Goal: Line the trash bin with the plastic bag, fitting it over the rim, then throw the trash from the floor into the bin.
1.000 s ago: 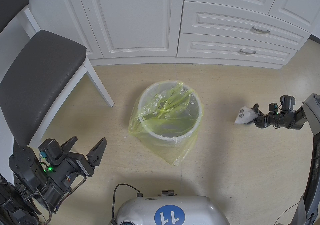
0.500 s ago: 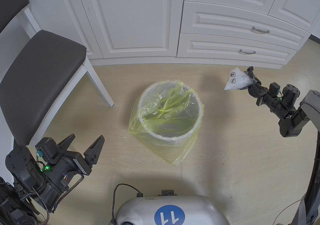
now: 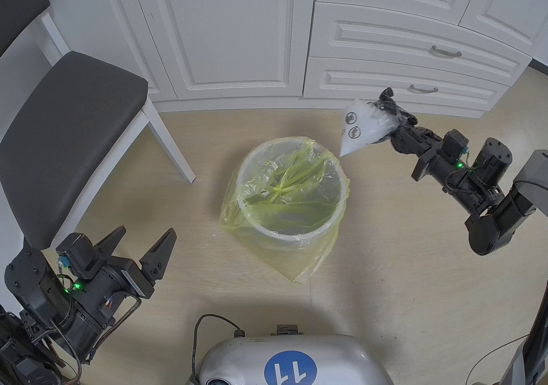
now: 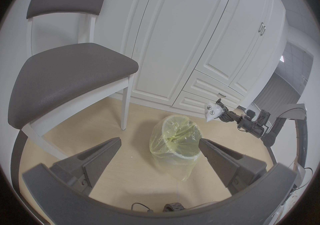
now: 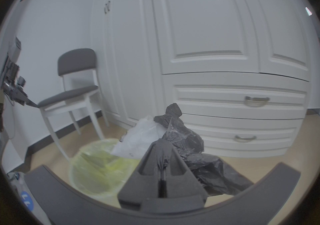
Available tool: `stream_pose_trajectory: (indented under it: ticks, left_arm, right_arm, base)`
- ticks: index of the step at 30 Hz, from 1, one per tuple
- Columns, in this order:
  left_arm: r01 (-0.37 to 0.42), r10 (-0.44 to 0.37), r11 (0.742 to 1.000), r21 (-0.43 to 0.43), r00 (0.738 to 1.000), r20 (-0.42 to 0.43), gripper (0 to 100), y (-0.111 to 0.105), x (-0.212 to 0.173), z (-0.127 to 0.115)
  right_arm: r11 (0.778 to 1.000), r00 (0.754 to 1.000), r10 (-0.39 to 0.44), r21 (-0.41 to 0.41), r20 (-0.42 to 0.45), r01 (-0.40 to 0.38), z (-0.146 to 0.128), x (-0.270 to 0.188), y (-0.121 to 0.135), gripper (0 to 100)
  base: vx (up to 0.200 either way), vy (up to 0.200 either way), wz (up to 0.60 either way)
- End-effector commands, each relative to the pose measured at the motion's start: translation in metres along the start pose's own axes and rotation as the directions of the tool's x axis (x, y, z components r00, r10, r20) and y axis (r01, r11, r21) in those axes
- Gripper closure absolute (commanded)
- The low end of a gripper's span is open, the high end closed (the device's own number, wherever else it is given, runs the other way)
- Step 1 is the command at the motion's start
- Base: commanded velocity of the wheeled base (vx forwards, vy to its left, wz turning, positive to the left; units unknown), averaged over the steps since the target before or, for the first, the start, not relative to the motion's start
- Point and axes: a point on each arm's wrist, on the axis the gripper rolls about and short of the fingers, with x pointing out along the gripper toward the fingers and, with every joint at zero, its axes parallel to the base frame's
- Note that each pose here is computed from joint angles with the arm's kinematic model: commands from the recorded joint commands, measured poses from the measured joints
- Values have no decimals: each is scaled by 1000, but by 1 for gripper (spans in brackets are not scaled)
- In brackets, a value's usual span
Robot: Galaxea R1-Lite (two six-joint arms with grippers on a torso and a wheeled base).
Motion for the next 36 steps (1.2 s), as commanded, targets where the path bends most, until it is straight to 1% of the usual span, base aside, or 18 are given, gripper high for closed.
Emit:
stream_pose_trajectory:
  ticks: [1, 4, 5, 6, 8, 10, 13, 14, 15, 19, 22, 24, 26, 28, 29, 32, 36]
  left_arm:
    - [-4, 4, 1000, 5, 1000, -16, 0, 1, -3, -3]
    - [-4, 4, 1000, 5, 1000, -16, 0, 1, -3, -3]
    - [-4, 4, 1000, 5, 1000, -16, 0, 1, -3, -3]
    - [-4, 4, 1000, 6, 1000, -17, 0, 2, -2, -3]
    - [-5, 5, 1000, 6, 1000, -18, 0, 2, -2, -3]
    - [-5, 5, 1000, 9, 1000, -20, 0, 2, -2, -4]
    - [-3, 3, 1000, 7, 1000, -17, 0, 1, -2, -3]
    - [-2, 2, 1000, 7, 1000, -16, 0, 1, -2, -3]
    - [-4, 4, 1000, 13, 1000, -11, 0, 1, -2, -2]
    - [-3, 3, 1000, 21, 1000, -8, 0, 2, -3, -1]
    - [-3, 3, 1000, 23, 1000, -8, 0, 2, -3, -1]
    - [-5, 5, 1000, 23, 1000, -9, 0, 2, -3, -2]
    - [-5, 5, 1000, 23, 1000, -9, 0, 2, -3, -2]
    - [-5, 5, 1000, 23, 1000, -9, 0, 2, -3, -2]
    - [-4, 4, 1000, 24, 1000, -11, 0, 2, -3, -2]
    - [-6, 6, 1000, 25, 1000, -13, 0, 2, -3, -2]
    - [-4, 5, 1000, 24, 1000, -12, 0, 2, -3, -2]
  right_arm:
    - [994, 994, 107, 33, 32, -108, 13, 6, 48, 100]
    - [990, 992, 125, 62, 29, -127, 12, 14, 77, 100]
    - [990, 992, 125, 64, 30, -127, 12, 14, 79, 100]
    - [989, 992, 123, 76, 16, -124, 8, 17, 90, 100]
    - [989, 992, 128, 79, -3, -127, 2, 17, 99, 100]
    - [988, 990, 139, 62, -14, -138, -2, 18, 103, 100]
    - [987, 987, 153, -45, -56, -155, -14, 14, 107, 100]
    - [986, 987, 153, -51, -57, -156, -14, 13, 107, 100]
    - [981, 985, 160, -96, -70, -167, -17, 12, 109, 100]
    - [968, 976, 196, -137, -94, -208, -27, 12, 122, 100]
    - [953, 970, 215, -195, -111, -234, -37, 14, 129, 100]
    - [938, 967, 227, -242, -115, -249, -40, 15, 134, 100]
    - [931, 962, 242, -252, -124, -266, -44, 15, 140, 100]
    - [930, 962, 243, -253, -124, -267, -43, 15, 140, 100]
    - [927, 958, 255, -248, -134, -281, -48, 15, 145, 100]
    - [927, 955, 257, -244, -145, -287, -55, 16, 146, 100]
    - [927, 957, 256, -246, -138, -283, -64, 24, 148, 100]
  base:
    - [0, 0, 0]
    - [0, 0, 0]
    - [0, 0, 0]
    - [0, 0, 0]
    - [0, 0, 0]
    - [0, 0, 0]
    - [0, 0, 0]
    - [0, 0, 0]
    - [0, 0, 0]
    - [0, 0, 0]
    - [0, 0, 0]
    - [0, 0, 0]
    - [0, 0, 0]
    - [0, 0, 0]
    - [0, 0, 0]
    - [0, 0, 0]
    - [0, 0, 0]
